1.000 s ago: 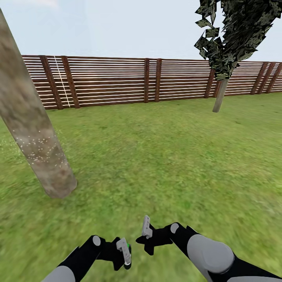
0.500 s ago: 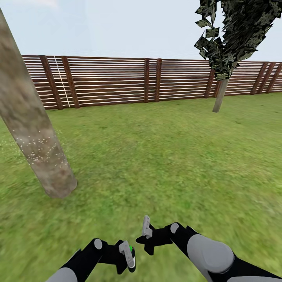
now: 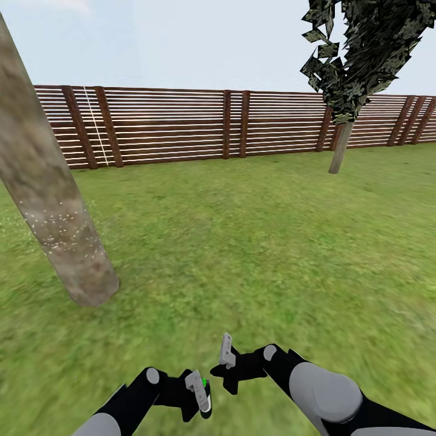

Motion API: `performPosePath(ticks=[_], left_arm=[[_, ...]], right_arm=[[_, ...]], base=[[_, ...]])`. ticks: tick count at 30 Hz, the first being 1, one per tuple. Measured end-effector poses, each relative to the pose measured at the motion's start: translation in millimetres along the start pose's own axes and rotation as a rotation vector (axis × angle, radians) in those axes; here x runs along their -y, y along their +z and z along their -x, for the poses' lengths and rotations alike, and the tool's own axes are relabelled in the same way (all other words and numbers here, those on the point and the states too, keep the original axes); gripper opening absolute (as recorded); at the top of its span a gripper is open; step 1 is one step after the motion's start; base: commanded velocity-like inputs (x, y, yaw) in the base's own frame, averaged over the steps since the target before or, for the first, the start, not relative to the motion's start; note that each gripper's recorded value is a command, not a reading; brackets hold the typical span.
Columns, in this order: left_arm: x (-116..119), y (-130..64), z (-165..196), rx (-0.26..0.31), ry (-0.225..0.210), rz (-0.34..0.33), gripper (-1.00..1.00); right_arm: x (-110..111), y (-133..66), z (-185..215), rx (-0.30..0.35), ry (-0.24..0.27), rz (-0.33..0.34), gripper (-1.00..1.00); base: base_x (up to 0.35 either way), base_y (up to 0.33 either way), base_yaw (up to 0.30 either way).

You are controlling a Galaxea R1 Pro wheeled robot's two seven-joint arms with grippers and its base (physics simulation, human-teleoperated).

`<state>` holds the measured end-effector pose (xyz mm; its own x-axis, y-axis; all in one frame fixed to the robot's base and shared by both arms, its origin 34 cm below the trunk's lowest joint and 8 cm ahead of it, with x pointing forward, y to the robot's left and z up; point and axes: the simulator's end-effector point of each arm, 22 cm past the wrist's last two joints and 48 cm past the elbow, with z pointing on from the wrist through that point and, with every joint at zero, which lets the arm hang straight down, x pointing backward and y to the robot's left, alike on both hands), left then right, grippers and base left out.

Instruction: In the garden, pick up the pesticide atomizer on the floor and spray pesticide onto both trees until each tree trunk is fully covered.

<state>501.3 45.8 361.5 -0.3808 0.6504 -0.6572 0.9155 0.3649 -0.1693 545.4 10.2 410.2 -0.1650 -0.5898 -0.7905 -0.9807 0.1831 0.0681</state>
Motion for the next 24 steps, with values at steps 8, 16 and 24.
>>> performPosePath(ticks=[8, 16, 24], left_arm=[[-1.1, -0.3, 12.7, 0.059, -0.055, 0.003, -1.00], [-2.3, -0.7, 14.0, 0.062, -0.056, 0.006, -1.00], [-8.7, -0.8, 16.8, 0.072, -0.064, 0.035, -1.00]], right_arm=[[0.0, 0.0, 0.0, 0.000, 0.000, 0.000, -1.00], [0.0, 0.0, 0.0, 0.000, 0.000, 0.000, -1.00], [-0.1, 0.0, -0.1, 0.000, 0.000, 0.000, -1.00]], base=[[0.000, 0.000, 0.000], [0.000, 0.000, 0.000], [0.000, 0.000, 0.000]])
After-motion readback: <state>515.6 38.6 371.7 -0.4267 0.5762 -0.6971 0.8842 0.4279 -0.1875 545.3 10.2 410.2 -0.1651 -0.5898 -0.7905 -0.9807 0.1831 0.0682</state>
